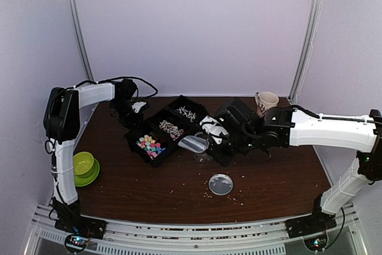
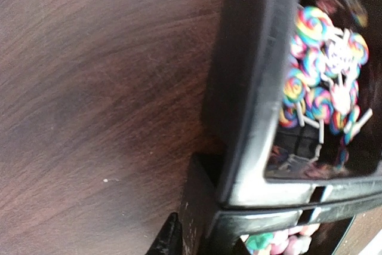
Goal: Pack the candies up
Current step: Pick up the plate from the center of the board, then scoop the fake candies from the plate.
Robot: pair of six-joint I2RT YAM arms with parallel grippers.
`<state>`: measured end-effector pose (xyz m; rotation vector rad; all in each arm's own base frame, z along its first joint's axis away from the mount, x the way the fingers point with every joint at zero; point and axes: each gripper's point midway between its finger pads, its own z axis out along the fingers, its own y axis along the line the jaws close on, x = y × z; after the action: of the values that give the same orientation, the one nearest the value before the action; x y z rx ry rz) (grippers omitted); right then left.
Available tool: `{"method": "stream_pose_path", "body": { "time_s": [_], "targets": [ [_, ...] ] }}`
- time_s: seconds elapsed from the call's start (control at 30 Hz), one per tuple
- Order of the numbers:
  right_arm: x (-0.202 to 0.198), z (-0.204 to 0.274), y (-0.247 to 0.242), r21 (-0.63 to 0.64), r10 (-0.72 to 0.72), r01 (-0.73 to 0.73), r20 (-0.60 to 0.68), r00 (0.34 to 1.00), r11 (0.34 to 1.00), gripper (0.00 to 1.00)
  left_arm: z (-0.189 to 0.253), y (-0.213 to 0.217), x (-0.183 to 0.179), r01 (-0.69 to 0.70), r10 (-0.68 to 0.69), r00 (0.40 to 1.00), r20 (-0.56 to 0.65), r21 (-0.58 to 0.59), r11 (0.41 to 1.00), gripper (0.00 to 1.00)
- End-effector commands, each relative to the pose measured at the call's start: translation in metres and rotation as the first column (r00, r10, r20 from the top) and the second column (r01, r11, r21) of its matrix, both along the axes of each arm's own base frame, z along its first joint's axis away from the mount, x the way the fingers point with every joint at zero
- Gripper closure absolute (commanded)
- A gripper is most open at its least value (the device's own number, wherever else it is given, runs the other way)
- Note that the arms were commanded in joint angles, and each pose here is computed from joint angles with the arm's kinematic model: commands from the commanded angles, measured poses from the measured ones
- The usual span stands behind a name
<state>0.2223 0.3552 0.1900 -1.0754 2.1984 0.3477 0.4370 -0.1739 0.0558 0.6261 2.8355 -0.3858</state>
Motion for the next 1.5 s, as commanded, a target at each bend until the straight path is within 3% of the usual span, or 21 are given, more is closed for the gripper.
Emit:
{"method": "stream_pose_path", "body": {
  "time_s": [0.0, 0.23, 0.4, 0.67, 0.83, 1.1, 1.23, 1.47],
  "targets": [
    [0.002, 0.013, 0.000, 0.027, 0.003, -0.003, 0.016, 1.000, 1.000, 1.00, -0.009, -0.002, 0.001, -0.015, 0.015, 1.000, -0.025, -0.001, 1.000, 0.84],
    [0.001, 0.013, 0.000, 0.010, 0.017, -0.017, 0.019, 1.000, 1.000, 1.00, -0.007, -0.002, -0.012, -0.039, 0.039, 0.998, -0.048, 0.013, 0.999, 1.00],
    [0.003, 0.019, 0.001, -0.010, 0.033, -0.033, 0.029, 0.999, 0.999, 1.00, -0.004, 0.002, -0.032, -0.079, 0.079, 0.994, -0.070, 0.009, 0.997, 1.00],
    [0.005, 0.026, 0.004, -0.102, 0.084, -0.082, 0.022, 0.996, 0.991, 1.00, 0.012, -0.022, -0.072, -0.116, 0.101, 0.992, -0.081, -0.221, 0.968, 1.00],
    [0.007, 0.029, 0.003, -0.176, 0.119, -0.115, 0.016, 0.993, 0.978, 1.00, 0.032, -0.045, -0.084, -0.114, 0.091, 0.993, -0.073, -0.417, 0.902, 1.00],
    [0.006, 0.043, 0.013, -0.221, 0.172, -0.166, 0.008, 0.985, 0.961, 1.00, 0.037, -0.067, -0.092, -0.118, 0.064, 0.992, -0.111, -0.589, 0.799, 1.00],
    [0.003, 0.048, 0.019, -0.233, 0.196, -0.189, 0.008, 0.981, 0.954, 1.00, 0.034, -0.073, -0.093, -0.112, 0.054, 0.992, -0.111, -0.629, 0.769, 1.00],
    [0.001, 0.045, 0.022, -0.304, 0.231, -0.221, -0.003, 0.973, 0.926, 1.00, 0.036, -0.071, -0.089, -0.095, 0.060, 0.995, -0.077, -0.612, 0.785, 1.00]
  ]
}}
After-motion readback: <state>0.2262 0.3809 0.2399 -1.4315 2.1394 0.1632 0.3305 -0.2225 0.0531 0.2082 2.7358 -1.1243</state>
